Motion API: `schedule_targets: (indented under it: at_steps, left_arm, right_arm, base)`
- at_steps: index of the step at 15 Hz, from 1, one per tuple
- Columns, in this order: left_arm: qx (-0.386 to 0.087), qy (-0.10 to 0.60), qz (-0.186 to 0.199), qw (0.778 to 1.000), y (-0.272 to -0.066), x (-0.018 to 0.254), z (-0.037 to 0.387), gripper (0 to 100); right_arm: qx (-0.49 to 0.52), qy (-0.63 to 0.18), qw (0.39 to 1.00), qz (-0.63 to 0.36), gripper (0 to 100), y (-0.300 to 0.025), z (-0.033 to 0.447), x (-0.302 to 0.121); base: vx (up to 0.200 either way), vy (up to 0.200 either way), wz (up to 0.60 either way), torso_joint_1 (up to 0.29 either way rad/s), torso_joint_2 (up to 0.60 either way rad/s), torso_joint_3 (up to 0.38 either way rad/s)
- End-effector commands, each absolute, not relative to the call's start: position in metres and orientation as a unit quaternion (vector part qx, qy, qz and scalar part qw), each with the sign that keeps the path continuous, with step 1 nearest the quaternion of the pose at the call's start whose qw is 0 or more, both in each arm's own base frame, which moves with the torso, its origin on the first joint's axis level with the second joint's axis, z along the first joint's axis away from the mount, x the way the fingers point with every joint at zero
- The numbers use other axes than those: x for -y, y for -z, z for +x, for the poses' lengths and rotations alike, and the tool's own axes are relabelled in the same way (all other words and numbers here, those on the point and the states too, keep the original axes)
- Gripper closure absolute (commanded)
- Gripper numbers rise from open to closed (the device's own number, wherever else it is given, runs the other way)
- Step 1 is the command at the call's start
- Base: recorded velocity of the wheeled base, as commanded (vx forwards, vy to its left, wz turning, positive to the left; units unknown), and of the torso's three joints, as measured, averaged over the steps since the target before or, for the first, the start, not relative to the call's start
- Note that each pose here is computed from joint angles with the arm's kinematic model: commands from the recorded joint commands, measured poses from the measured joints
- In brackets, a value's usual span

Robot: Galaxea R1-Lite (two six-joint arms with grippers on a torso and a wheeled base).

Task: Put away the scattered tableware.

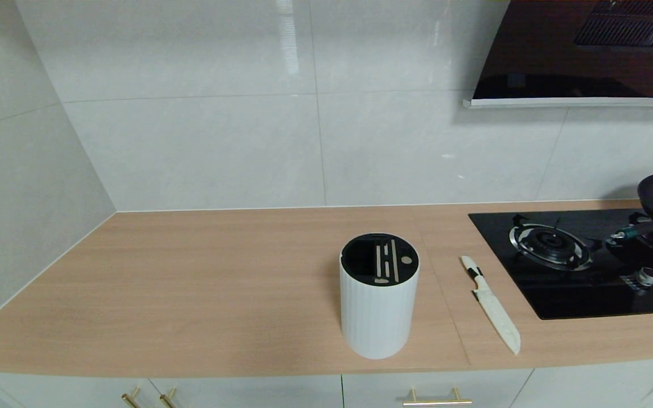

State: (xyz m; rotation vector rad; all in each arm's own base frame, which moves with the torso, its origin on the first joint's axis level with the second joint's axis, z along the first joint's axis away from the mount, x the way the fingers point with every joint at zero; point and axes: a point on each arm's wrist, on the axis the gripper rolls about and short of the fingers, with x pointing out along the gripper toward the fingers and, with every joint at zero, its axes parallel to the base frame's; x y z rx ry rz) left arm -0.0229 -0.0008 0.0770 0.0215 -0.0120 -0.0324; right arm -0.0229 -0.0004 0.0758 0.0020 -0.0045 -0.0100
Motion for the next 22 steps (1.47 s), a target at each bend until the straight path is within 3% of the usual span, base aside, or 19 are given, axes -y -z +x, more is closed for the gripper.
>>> schedule_targets:
  at_steps: [1, 3, 6, 11, 16, 22]
  left_arm:
    - [0.006, 0.016, 0.011, 1.000, -0.077, 0.001, -0.023, 0]
    - [0.006, 0.016, 0.011, 1.000, -0.077, 0.001, -0.023, 0]
    - [0.006, 0.016, 0.011, 1.000, -0.077, 0.001, -0.023, 0]
    - [0.006, 0.016, 0.011, 1.000, -0.077, 0.001, -0.023, 0]
    - [0.006, 0.016, 0.011, 1.000, -0.077, 0.001, -0.023, 0]
    - [0.006, 0.016, 0.011, 1.000, -0.077, 0.001, -0.023, 0]
  right_arm:
    - [0.002, 0.006, 1.000, 0.000, 0, -0.076, -0.023, 0.000]
    - [0.004, 0.006, 1.000, -0.001, 0, -0.077, -0.023, 0.000]
    - [0.006, -0.011, 1.000, 0.009, 0, -0.155, -0.013, 0.001]
    - [-0.097, -0.053, 0.994, 0.005, 0, -0.217, 0.060, -0.004]
    - [-0.224, -0.100, 0.969, -0.006, 0, -0.200, 0.151, -0.023]
    - [-0.263, -0.099, 0.959, -0.011, 0, -0.157, 0.249, -0.037]
  base:
    - [0.000, 0.000, 0.00, 0.000, 0.00, 0.000]
    - [0.000, 0.000, 0.00, 0.000, 0.00, 0.000]
    - [0.000, 0.000, 0.00, 0.000, 0.00, 0.000]
    - [0.000, 0.000, 0.00, 0.000, 0.00, 0.000]
    - [0.000, 0.000, 0.00, 0.000, 0.00, 0.000]
    - [0.000, 0.000, 0.00, 0.000, 0.00, 0.000]
